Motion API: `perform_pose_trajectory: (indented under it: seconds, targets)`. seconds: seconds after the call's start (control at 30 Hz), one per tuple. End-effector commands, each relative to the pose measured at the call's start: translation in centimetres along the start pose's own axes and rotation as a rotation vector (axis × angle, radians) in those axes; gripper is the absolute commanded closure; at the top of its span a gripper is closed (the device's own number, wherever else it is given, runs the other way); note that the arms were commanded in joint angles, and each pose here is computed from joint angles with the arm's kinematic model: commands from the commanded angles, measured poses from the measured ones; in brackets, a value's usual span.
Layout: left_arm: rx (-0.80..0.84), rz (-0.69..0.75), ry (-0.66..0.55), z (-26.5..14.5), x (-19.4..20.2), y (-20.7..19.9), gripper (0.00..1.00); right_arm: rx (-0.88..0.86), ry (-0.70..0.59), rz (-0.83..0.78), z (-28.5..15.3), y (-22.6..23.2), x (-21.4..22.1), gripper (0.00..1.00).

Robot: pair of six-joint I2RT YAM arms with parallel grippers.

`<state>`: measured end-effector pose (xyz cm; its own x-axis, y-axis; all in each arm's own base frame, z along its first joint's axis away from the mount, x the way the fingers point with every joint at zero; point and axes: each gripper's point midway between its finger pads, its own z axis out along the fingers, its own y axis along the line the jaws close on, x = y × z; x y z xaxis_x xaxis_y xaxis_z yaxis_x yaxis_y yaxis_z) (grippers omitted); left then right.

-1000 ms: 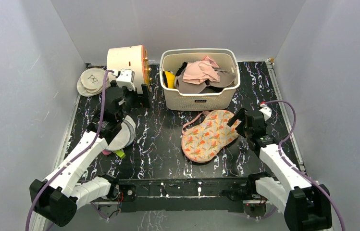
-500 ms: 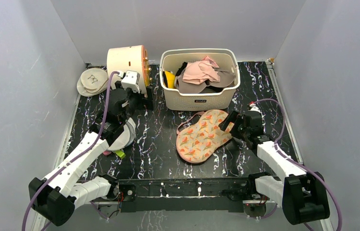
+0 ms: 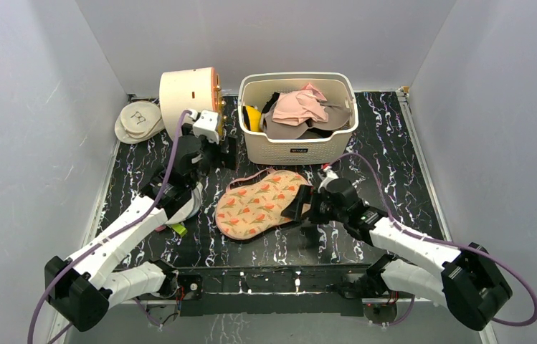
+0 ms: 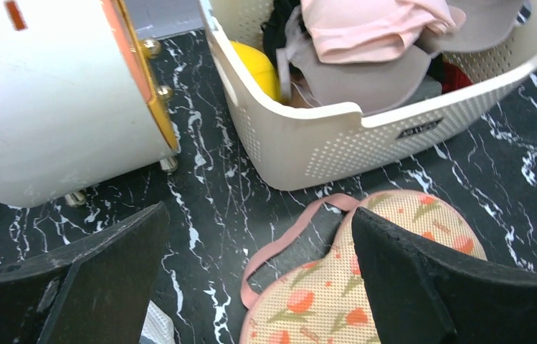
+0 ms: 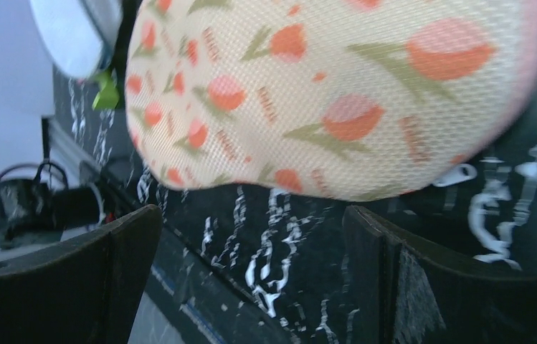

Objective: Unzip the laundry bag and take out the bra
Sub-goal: Move the laundry bag to the center of the board, then unzip the laundry bag at the center of the board.

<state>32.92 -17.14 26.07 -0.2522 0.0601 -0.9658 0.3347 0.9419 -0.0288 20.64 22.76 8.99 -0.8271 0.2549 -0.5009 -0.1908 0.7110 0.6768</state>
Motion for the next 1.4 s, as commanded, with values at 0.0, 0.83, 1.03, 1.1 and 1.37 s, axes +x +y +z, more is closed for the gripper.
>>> perform_pose_trajectory:
  seconds: [0.0,0.83,1.03,1.1,1.37]
  targets:
    - [0.001,0.087,0.019,-0.2,1.2,-1.4,0.02,-0.159,-0.03,-0.083,-0.4,6.2,-1.5,0.02]
    - [0.227,0.444,0.239,-3.7,17.0,-19.8,0.07,0.14,-0.648,-0.36,-15.7,5.2,-12.7,0.02]
    - [0.175,0.8,0.212,-2.0,19.8,-22.2,0.21,0.082,-0.816,-0.344,-20.7,6.4,-14.0,0.02]
    - [0.165,0.824,0.189,-1.6,20.0,-22.4,0.25,0.052,-0.862,-0.344,-22.0,6.8,-14.2,0.02]
    - [0.13,0.884,0.112,0.1,19.9,-23.3,0.28,0.065,-0.886,-0.352,-22.9,6.3,-14.1,0.02]
